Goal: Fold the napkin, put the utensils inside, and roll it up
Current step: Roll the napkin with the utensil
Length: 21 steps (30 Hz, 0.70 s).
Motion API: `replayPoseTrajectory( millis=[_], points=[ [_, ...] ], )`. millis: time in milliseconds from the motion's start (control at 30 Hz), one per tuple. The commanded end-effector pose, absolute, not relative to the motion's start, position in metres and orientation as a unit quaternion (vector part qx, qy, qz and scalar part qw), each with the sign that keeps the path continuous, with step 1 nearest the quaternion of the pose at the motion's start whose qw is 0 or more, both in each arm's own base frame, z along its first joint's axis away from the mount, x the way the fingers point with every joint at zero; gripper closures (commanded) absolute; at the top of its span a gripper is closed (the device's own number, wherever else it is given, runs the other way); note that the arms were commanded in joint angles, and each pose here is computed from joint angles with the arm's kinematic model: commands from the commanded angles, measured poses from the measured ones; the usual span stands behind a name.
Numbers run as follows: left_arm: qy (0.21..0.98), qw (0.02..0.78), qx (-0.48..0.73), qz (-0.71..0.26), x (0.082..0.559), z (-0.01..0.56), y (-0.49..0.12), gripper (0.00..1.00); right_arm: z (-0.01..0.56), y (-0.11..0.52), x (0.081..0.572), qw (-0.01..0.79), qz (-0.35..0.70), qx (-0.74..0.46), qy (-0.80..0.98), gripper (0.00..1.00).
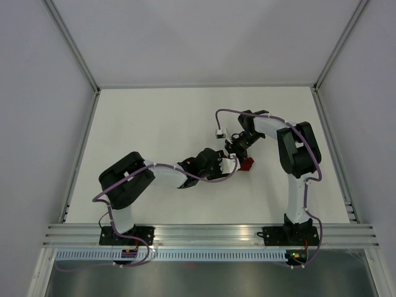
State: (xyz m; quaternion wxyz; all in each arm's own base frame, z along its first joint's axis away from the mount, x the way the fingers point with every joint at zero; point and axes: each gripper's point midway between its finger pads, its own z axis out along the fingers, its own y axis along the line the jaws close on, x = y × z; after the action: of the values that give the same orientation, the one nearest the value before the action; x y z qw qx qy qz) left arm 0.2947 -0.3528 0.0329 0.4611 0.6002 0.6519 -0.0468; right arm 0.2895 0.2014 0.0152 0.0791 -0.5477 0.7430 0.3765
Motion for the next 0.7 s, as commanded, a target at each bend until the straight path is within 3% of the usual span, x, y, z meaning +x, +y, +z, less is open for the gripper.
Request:
replayPoseTrajectory(
  millis=[0, 100, 133, 233, 267, 333, 467, 667],
  points=[
    [0.655, 0.444, 0.608, -0.061, 0.296, 0.027, -0.357, 0.38, -0.04, 0.173, 0.263, -0.008, 0.337, -0.564, 0.754, 0.87],
    [0.661, 0.429, 0.613, -0.068, 0.291, 0.02, -0.356, 0.52, -0.038, 0.173, 0.264, -0.004, 0.338, -0.563, 0.754, 0.87],
    [0.662, 0.425, 0.614, -0.07, 0.29, 0.018, -0.357, 0.62, -0.037, 0.174, 0.265, -0.002, 0.338, -0.563, 0.754, 0.86],
    [0.672, 0.403, 0.616, -0.08, 0.284, 0.011, -0.354, 0.79, -0.032, 0.177, 0.266, 0.006, 0.343, -0.559, 0.755, 0.72],
    [0.677, 0.379, 0.625, -0.09, 0.276, 0.005, -0.351, 0.83, -0.025, 0.178, 0.268, 0.018, 0.342, -0.561, 0.753, 0.63],
    [0.682, 0.36, 0.626, -0.115, 0.27, 0.004, -0.353, 0.9, -0.017, 0.18, 0.271, 0.041, 0.345, -0.556, 0.755, 0.55],
    [0.692, 0.327, 0.625, -0.157, 0.259, 0.002, -0.353, 0.92, 0.018, 0.182, 0.289, 0.128, 0.328, -0.539, 0.765, 0.41],
    [0.717, 0.279, 0.611, -0.187, 0.255, -0.001, -0.345, 0.93, 0.067, 0.164, 0.324, 0.251, 0.318, -0.462, 0.789, 0.36]
  ],
)
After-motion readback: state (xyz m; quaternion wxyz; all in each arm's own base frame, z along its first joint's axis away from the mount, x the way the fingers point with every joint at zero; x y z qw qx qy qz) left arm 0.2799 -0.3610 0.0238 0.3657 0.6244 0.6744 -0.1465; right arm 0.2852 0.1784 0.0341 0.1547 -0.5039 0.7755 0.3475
